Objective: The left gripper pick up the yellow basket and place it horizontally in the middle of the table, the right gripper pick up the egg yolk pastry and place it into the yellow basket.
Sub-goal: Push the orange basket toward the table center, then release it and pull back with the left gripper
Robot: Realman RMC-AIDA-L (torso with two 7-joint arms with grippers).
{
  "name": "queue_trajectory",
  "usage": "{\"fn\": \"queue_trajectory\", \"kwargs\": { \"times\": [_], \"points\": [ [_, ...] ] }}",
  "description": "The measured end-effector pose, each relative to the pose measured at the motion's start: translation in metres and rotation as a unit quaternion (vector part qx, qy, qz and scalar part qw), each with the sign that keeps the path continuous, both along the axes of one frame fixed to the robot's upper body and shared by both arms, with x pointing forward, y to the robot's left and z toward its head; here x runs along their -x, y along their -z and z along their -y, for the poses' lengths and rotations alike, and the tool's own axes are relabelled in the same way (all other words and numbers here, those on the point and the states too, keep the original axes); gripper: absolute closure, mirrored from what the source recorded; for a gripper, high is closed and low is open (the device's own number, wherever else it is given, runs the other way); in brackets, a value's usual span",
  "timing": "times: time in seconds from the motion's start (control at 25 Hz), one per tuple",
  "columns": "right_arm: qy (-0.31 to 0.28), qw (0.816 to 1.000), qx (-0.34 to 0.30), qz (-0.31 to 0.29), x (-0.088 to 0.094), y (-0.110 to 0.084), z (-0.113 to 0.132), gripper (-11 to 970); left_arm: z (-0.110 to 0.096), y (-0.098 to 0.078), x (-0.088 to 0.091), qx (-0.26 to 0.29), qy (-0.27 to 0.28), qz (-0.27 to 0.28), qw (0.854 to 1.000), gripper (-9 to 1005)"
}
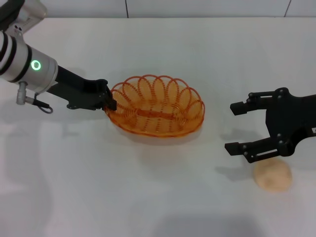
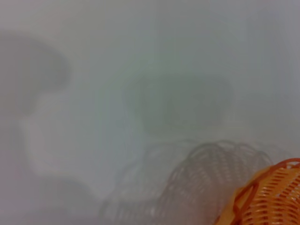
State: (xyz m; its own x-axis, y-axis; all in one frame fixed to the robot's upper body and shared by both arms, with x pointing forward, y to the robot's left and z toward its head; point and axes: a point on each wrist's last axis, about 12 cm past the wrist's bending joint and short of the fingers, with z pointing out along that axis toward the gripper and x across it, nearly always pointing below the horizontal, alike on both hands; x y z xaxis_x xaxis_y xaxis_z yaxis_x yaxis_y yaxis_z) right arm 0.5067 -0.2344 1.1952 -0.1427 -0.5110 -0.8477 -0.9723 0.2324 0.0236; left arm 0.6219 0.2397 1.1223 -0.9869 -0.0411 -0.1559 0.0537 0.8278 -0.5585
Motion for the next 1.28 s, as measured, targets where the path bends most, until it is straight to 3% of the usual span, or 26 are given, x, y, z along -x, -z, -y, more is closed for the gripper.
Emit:
{"fn": "queue_trajectory", "kwargs": {
  "times": [1.28],
  "points": [
    [0.0, 1.0, 0.0, 0.002, -0.0001, -0.0008, 0.0004, 117, 0.0055, 0.0022, 0.0018, 0.034, 0.002, 0.009, 0.999, 805]
  ]
}}
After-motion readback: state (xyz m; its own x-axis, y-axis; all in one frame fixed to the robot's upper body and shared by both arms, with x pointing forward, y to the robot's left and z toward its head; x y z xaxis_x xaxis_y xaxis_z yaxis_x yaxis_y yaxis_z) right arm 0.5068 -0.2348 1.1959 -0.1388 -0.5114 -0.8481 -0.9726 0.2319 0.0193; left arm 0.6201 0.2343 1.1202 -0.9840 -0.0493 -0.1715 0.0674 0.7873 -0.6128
